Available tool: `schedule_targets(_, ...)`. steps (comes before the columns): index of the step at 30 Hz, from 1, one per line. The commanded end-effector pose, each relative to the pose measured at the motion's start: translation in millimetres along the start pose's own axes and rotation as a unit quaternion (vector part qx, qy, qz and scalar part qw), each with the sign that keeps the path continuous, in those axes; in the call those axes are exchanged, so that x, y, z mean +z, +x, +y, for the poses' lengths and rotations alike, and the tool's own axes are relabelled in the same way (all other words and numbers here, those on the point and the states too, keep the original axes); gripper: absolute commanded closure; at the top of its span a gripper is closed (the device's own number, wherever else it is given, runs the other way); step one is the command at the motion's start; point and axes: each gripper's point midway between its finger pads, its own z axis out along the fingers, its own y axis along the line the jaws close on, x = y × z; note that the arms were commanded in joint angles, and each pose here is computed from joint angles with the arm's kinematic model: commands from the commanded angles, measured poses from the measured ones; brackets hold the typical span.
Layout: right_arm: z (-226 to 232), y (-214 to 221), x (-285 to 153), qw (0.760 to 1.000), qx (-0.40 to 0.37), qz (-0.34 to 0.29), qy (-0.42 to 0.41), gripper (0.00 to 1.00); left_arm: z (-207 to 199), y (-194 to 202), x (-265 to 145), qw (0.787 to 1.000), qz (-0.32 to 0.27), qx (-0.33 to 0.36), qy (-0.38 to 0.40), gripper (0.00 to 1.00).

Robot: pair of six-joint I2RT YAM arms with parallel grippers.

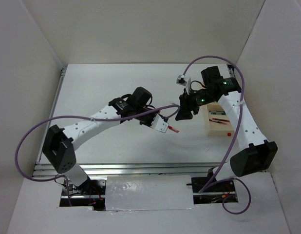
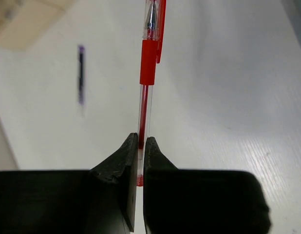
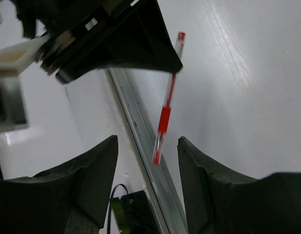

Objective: Sort the stationery into containers
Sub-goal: Pick up the pen from the center of the board.

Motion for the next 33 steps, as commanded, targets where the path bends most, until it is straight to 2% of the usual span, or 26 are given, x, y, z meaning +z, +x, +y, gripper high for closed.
schedule_targets(1,28,-21,19,0.998,-0.002,-0.02,-0.061,0.41,8,-30,-11,0.999,-0.036,0.034,-0.013,1.0)
schedule_targets(9,24,-12,49,0.996,0.013,0.025,-0.084,0.41,4,-69,-25,0.996,-0.05,0.067,-0.017,1.0)
schedule_targets(25,20,21,69,0.991,0.036,0.087,-0.093,0.47,17,-85,-38,0.994,-0.048,0.088,-0.048,1.0)
schedule_targets(27,20,27,71,0.991,0.033,0.096,-0.09,0.54,17,-85,-39,0.994,-0.05,0.088,-0.048,1.0)
schedule_targets(28,20,27,71,0.991,0.033,0.097,-0.09,0.65,17,-86,-40,0.994,-0.051,0.089,-0.048,1.0)
schedule_targets(31,18,29,71,0.991,0.035,0.1,-0.086,0.83,18,-87,-40,0.994,-0.051,0.088,-0.049,1.0)
schedule_targets(33,16,29,68,0.991,0.036,0.097,-0.083,0.89,19,-86,-43,0.994,-0.047,0.084,-0.057,0.98)
